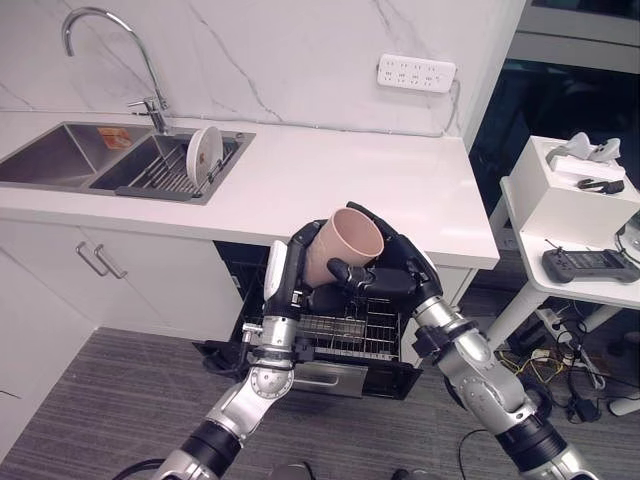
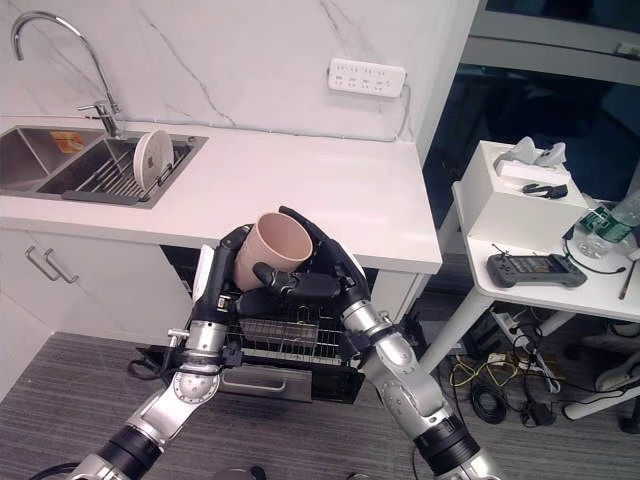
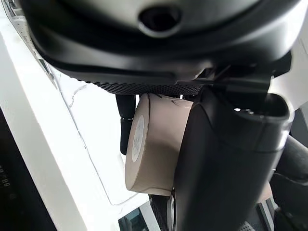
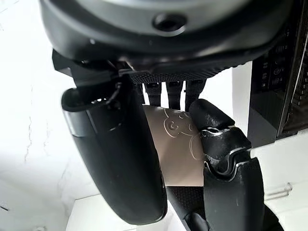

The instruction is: Place the dishes in the dishwasher.

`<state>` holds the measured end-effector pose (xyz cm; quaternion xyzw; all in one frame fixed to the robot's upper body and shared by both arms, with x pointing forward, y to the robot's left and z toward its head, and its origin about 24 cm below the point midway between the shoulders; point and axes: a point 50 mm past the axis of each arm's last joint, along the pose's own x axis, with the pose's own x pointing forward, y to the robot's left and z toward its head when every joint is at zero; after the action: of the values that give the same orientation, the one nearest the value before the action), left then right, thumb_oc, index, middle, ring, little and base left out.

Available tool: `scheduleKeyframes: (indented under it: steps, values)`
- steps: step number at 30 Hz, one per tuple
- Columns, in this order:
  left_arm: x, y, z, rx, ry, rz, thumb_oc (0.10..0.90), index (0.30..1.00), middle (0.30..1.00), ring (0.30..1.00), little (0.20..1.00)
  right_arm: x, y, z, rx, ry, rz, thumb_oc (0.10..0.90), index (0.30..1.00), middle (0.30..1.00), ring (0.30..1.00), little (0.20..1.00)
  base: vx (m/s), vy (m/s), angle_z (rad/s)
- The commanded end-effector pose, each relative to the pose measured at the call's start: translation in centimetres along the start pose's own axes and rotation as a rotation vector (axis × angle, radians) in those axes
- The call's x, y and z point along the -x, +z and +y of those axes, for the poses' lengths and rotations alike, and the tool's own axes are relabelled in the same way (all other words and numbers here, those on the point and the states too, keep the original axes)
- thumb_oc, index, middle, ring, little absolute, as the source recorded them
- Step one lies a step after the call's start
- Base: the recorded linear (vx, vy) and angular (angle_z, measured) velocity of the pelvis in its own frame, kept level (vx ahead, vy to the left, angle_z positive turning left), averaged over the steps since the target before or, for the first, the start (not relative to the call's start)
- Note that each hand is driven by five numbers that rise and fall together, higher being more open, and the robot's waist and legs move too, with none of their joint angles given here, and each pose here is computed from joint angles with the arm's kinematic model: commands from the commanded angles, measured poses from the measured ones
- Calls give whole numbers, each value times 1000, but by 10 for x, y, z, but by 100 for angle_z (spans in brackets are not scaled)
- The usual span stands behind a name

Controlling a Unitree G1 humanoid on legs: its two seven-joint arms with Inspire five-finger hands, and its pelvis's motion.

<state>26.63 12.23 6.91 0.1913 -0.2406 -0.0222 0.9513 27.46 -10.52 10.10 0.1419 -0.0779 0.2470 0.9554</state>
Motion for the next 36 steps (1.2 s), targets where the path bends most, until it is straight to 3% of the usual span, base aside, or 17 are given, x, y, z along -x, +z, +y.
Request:
scheduleKeyframes:
  steps: [1,7,14,15,16,17,18,19,31,32,33,34,36]
  values:
    - [-9,19,-32,-34,-240,-99,400,300,300,300,300,-31,98,59,235,243,-583,400,300,300,300,300,0,0,0]
    - [-8,13,-34,-63,-290,-46,400,300,300,300,300,-28,112,56,487,206,-674,400,300,300,300,300,0,0,0]
    - [-7,9,-34,-67,-293,-19,400,300,300,300,300,-24,124,58,524,230,-718,400,300,300,300,300,0,0,0]
    - [-7,9,-33,-66,-290,-18,445,368,368,368,368,-23,125,58,520,229,-719,400,300,300,300,300,0,0,0]
    - [-7,9,-33,-63,-286,-18,533,500,500,500,500,-23,125,57,516,228,-717,400,300,300,300,300,0,0,0]
    - [-7,10,-32,-56,-274,-25,557,535,535,535,535,-24,125,56,492,226,-710,400,300,300,300,300,0,0,0]
    - [-8,11,-30,-51,-270,-29,609,613,613,613,613,-24,124,56,486,221,-710,400,300,300,300,300,0,0,0]
    - [-7,12,-30,-51,-268,-39,400,300,300,300,300,-25,123,57,484,219,-712,400,300,300,300,300,0,0,0]
    - [-10,15,-28,-55,-275,-42,400,300,300,300,300,-26,121,58,474,217,-702,400,300,300,300,300,0,0,0]
    - [-10,16,-28,-52,-273,-45,447,371,371,371,371,-26,121,58,469,216,-700,400,300,300,300,300,0,0,0]
    - [-10,16,-28,-49,-268,-45,676,714,714,714,714,-26,121,58,464,215,-699,400,300,300,300,300,0,0,0]
    - [-11,16,-27,-44,-266,-45,800,900,900,900,900,-26,120,58,460,213,-699,400,300,300,300,300,0,0,0]
    - [-11,17,-27,-32,-261,-40,800,900,900,900,900,-26,121,57,447,209,-699,400,300,300,300,300,0,0,0]
